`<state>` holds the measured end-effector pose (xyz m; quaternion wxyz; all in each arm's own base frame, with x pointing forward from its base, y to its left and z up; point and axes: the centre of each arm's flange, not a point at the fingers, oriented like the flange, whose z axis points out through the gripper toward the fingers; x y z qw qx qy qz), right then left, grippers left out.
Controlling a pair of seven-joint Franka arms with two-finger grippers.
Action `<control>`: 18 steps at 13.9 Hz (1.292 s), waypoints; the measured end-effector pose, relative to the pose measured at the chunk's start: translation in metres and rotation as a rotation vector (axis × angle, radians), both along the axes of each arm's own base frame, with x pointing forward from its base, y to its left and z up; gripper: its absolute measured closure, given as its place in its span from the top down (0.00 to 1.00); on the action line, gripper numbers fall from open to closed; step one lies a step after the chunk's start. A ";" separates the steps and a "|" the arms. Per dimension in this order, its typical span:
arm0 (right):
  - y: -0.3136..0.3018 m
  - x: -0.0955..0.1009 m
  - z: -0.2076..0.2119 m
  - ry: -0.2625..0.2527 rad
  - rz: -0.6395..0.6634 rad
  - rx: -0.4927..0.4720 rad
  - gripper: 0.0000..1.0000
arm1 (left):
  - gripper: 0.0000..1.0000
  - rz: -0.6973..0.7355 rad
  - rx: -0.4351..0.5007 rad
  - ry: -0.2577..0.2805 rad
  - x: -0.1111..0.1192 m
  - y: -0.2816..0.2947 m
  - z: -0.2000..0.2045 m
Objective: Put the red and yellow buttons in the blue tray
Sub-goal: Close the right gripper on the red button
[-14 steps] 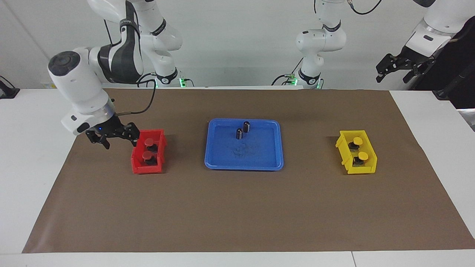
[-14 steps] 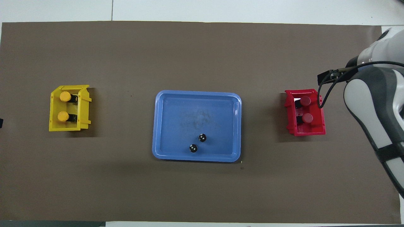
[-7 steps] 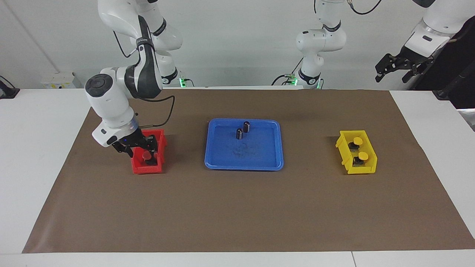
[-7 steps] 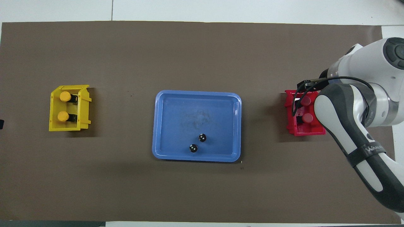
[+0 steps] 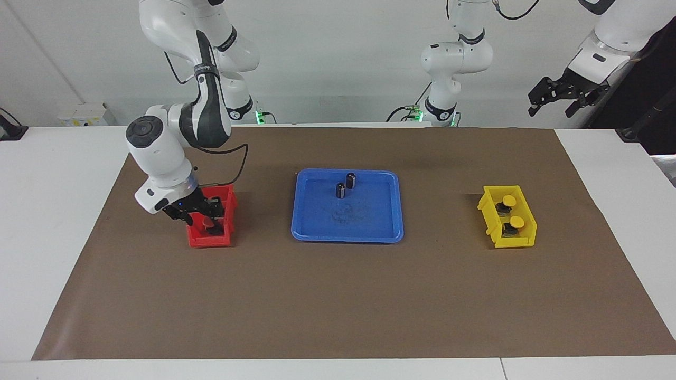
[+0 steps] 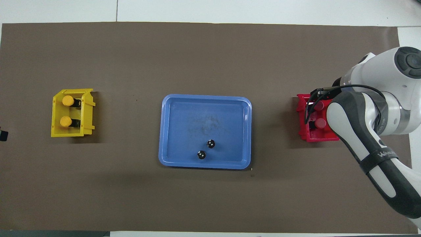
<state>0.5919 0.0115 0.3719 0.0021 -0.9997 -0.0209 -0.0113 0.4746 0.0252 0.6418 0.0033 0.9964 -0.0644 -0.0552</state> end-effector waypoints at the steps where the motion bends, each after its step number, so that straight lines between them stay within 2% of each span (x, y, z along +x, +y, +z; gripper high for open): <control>1: 0.000 -0.001 -0.003 -0.001 0.000 0.000 0.70 | 1.00 0.000 0.000 -0.001 -0.001 0.000 0.000; 6: 0.001 -0.006 -0.013 -0.016 0.002 0.001 0.70 | 1.00 0.000 -0.001 0.003 -0.001 0.000 -0.005; 14: 0.001 -0.018 -0.024 -0.017 0.002 0.000 0.67 | 1.00 0.007 -0.002 -0.026 -0.006 0.004 -0.017; 15: 0.001 -0.018 -0.025 -0.018 0.002 0.000 0.60 | 1.00 0.011 -0.001 -0.048 -0.003 0.007 -0.022; 16: 0.001 -0.019 -0.026 -0.017 0.003 0.000 0.60 | 1.00 0.013 0.001 -0.080 0.002 0.008 -0.033; 17: 0.001 -0.019 -0.027 -0.016 0.004 0.000 0.54 | 1.00 0.012 0.002 -0.109 0.007 0.008 -0.049; 18: 0.001 -0.019 -0.026 -0.017 0.004 0.000 0.41 | 0.96 0.010 0.003 -0.128 0.012 0.007 -0.066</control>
